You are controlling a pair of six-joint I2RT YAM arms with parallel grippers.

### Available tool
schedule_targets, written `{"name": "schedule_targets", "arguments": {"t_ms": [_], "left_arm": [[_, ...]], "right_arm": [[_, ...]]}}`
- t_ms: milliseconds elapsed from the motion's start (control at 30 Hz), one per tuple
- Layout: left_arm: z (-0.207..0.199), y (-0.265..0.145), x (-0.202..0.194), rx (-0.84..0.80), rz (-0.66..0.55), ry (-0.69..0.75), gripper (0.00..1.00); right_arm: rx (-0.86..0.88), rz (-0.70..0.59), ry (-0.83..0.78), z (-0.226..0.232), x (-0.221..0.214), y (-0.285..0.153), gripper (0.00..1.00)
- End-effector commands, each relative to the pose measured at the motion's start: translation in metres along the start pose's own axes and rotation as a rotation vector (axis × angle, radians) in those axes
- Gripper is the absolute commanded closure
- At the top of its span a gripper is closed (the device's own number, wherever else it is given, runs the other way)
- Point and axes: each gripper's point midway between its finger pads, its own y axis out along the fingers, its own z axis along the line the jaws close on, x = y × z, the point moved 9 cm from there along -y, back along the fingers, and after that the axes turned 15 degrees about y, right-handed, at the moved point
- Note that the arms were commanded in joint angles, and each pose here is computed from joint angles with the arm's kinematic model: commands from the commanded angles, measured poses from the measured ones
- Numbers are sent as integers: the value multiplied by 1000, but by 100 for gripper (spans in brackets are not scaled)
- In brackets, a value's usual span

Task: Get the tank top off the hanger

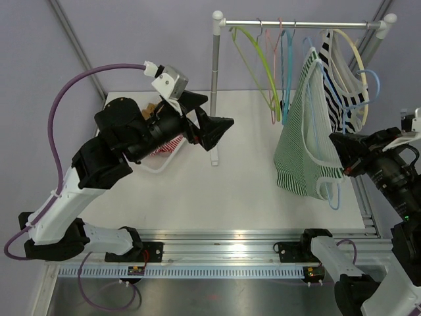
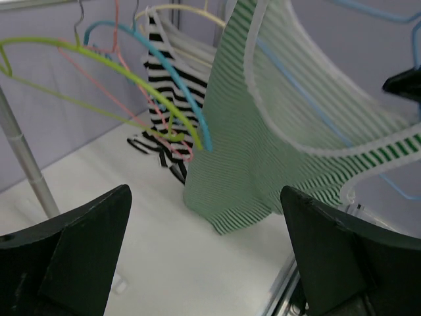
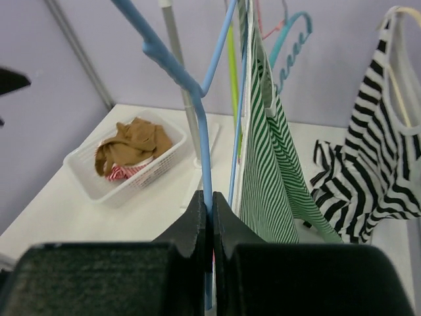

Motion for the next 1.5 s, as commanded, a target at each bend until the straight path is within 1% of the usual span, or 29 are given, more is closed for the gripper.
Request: {"name": "schedule_targets", "arguments": {"t_ms": [0, 33, 67, 167, 300, 333, 400, 500, 533, 600, 700, 733, 767, 800, 867, 933, 967, 1033, 1067, 1100, 1133, 1167, 1200, 1233, 1300, 1333, 1367, 1433, 1467], "left_arm": [[0, 19, 28, 14, -154, 122, 1], [-4, 27, 25, 12, -156, 129, 1], [-3, 34, 23, 47, -170, 158, 1], [-3, 53, 11, 121, -142, 221, 1], [-13, 68, -2, 127, -129, 243, 1], [-17, 70, -1, 127, -150, 235, 1], [-19, 74, -6, 129, -146, 231, 1], [-20, 81, -12, 141, -138, 240, 5], [-19, 83, -13, 155, -134, 239, 9], [-18, 88, -17, 173, -120, 251, 13], [-16, 93, -19, 216, -110, 259, 26], [-16, 95, -21, 229, -100, 261, 33], [-15, 96, -21, 239, -98, 263, 47], [-15, 97, -22, 244, -94, 262, 56], [-14, 98, -25, 261, -85, 267, 67], [-12, 101, -27, 288, -77, 269, 76], [-11, 103, -29, 298, -69, 272, 83], [-7, 103, -29, 334, -59, 266, 92], [-5, 102, -29, 354, -55, 257, 98], [-3, 101, -31, 382, -50, 246, 100], [4, 97, -31, 465, -40, 225, 100], [9, 93, -32, 513, -39, 202, 100], [16, 83, -29, 571, -46, 173, 100], [27, 76, -35, 670, -18, 149, 100], [42, 56, -33, 781, -24, 56, 100], [58, 48, -44, 843, 23, 42, 100], [64, 44, -46, 866, 11, -34, 100], [89, 26, -53, 910, 51, -63, 100], [94, 22, -56, 927, 52, -101, 100]], "right_arm": [[179, 15, -14, 16, -3, -11, 100], [214, 31, -16, 18, -5, -13, 100], [260, 59, -14, 20, -10, -17, 100], [357, 131, -13, 24, -17, -20, 100], [393, 184, -1, 23, -23, -14, 100], [394, 197, 2, 22, -24, -11, 100], [422, 239, 10, 22, -28, -3, 100], [452, 268, 20, 23, -32, 2, 100], [451, 273, 22, 23, -33, 4, 100], [451, 269, 19, 23, -32, 3, 100], [466, 269, 17, 24, -32, 2, 100], [469, 271, 17, 24, -32, 1, 100], [466, 271, 15, 24, -33, 2, 100], [462, 271, 14, 23, -33, 2, 100], [444, 271, 13, 21, -33, 5, 100], [446, 270, 13, 21, -33, 5, 100], [454, 272, 12, 22, -33, 5, 100], [448, 278, 14, 21, -35, 8, 100], [442, 280, 13, 20, -35, 9, 100], [436, 284, 14, 19, -37, 11, 100], [426, 298, 16, 16, -40, 16, 100], [424, 312, 16, 15, -42, 22, 100], [426, 326, 16, 14, -44, 25, 100], [437, 353, 18, 13, -48, 29, 100], [454, 402, 5, 12, -53, 39, 100], [463, 422, 2, 12, -56, 42, 100], [492, 466, 8, 15, -61, 46, 100], [541, 490, -38, 17, -66, 48, 100], [560, 498, -55, 18, -67, 48, 100]]}}
